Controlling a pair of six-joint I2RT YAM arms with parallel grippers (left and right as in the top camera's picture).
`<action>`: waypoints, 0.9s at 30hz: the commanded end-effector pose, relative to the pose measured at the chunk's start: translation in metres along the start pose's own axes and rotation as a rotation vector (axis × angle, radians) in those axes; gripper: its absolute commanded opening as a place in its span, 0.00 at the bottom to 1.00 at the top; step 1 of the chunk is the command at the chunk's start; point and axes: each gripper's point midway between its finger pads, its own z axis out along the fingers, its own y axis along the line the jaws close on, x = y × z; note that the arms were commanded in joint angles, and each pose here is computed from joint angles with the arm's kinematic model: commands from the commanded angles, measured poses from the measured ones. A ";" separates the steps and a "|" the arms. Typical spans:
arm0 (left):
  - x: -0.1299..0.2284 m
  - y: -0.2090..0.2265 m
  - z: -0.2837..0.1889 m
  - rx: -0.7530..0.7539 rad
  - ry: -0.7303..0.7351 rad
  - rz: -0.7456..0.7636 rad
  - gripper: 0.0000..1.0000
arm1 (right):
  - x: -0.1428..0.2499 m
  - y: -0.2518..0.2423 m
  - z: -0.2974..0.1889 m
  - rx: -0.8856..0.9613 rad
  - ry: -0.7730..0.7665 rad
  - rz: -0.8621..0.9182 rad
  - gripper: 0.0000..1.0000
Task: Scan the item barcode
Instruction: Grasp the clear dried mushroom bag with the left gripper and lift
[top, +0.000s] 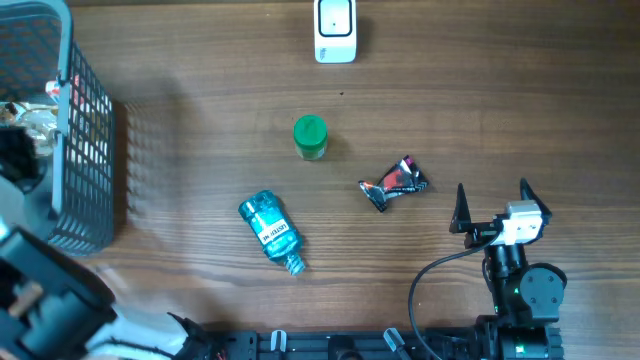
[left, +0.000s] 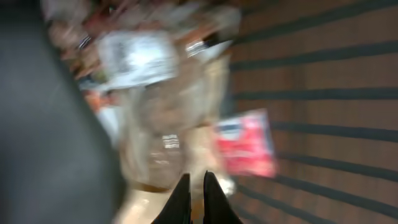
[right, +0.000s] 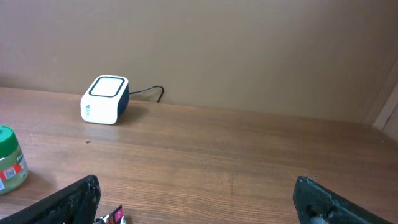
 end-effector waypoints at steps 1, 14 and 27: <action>-0.033 -0.055 -0.071 0.141 -0.124 0.042 0.04 | -0.001 0.000 0.000 0.000 -0.005 -0.009 1.00; -0.029 0.013 -0.013 -0.101 -0.102 0.008 1.00 | -0.001 0.000 0.000 0.000 -0.005 -0.009 1.00; 0.019 0.046 0.075 -0.179 -0.003 0.168 1.00 | -0.001 0.000 0.000 0.000 -0.006 -0.009 1.00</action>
